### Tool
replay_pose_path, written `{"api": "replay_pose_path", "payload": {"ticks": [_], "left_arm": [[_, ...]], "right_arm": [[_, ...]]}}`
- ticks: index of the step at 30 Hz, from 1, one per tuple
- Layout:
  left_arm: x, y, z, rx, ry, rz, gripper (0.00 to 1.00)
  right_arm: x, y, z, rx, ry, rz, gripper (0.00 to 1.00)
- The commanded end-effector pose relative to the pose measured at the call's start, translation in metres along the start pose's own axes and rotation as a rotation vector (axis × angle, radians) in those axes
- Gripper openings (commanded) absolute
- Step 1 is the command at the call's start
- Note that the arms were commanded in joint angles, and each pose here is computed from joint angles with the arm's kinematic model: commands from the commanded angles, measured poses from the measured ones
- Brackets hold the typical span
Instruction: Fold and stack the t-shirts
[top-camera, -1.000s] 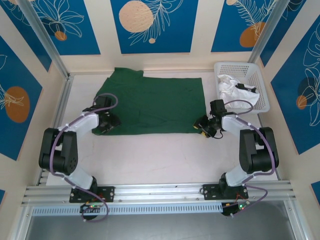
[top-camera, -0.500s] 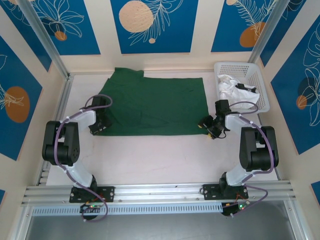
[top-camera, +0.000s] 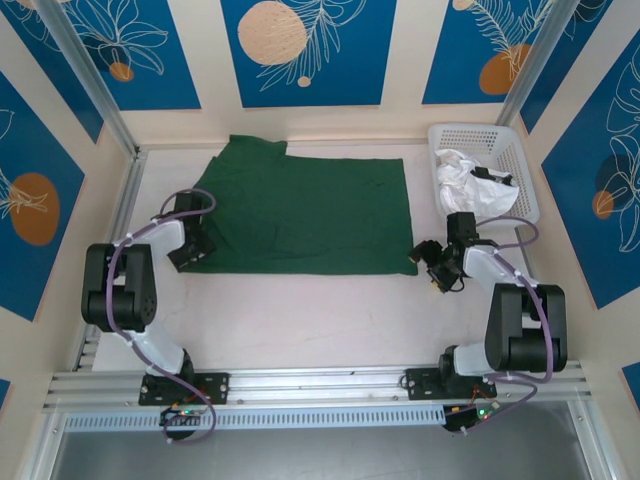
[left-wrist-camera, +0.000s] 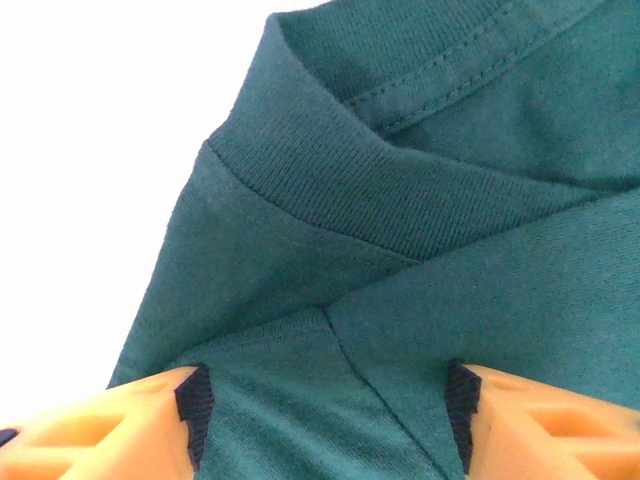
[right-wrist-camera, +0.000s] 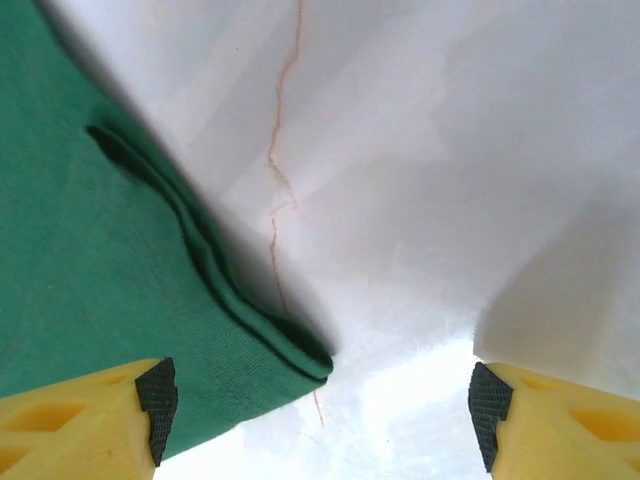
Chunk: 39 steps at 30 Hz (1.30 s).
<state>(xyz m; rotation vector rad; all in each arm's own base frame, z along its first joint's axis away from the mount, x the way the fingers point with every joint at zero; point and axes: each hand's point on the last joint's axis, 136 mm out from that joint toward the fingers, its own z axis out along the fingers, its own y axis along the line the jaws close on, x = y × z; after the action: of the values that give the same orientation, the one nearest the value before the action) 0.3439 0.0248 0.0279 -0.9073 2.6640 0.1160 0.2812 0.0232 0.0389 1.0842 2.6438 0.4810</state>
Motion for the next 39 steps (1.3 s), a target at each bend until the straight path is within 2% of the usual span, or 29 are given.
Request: {"api": "replay_pose_path", "payload": {"ticks": [1, 6, 9, 13, 17, 21, 24, 27, 32, 39], "left_arm": [[0.000, 0.000, -0.024, 0.063, -0.007, -0.024, 0.68], [-0.004, -0.020, -0.075, 0.215, -0.097, -0.011, 0.72], [0.010, -0.049, -0.094, 0.334, -0.104, 0.053, 0.63], [0.036, -0.078, -0.090, 0.400, -0.082, 0.157, 0.54], [0.051, -0.086, -0.065, 0.367, -0.041, 0.210, 0.51], [0.053, -0.079, -0.035, 0.274, -0.029, 0.253, 0.50], [0.054, -0.061, -0.014, 0.144, -0.018, 0.275, 0.50], [0.061, -0.041, -0.003, 0.060, 0.006, 0.265, 0.51], [0.075, -0.013, -0.002, -0.005, 0.028, 0.256, 0.53], [0.096, 0.008, -0.022, 0.031, 0.044, 0.237, 0.54]], "right_arm": [[0.004, 0.007, -0.016, -0.027, -0.026, -0.044, 0.79], [0.022, 0.052, -0.031, -0.169, -0.006, -0.177, 0.73], [0.030, 0.067, -0.023, -0.153, 0.020, -0.219, 0.64], [0.040, 0.081, 0.001, -0.133, 0.108, -0.250, 0.56], [0.048, 0.096, 0.020, -0.094, 0.156, -0.293, 0.52], [0.055, 0.105, 0.038, -0.051, 0.180, -0.329, 0.51], [0.054, 0.089, 0.049, 0.041, 0.184, -0.299, 0.50], [0.054, 0.072, 0.050, 0.069, 0.178, -0.258, 0.51], [0.057, 0.048, 0.041, 0.093, 0.180, -0.204, 0.52], [0.077, 0.027, 0.031, 0.073, 0.240, -0.194, 0.54]]}}
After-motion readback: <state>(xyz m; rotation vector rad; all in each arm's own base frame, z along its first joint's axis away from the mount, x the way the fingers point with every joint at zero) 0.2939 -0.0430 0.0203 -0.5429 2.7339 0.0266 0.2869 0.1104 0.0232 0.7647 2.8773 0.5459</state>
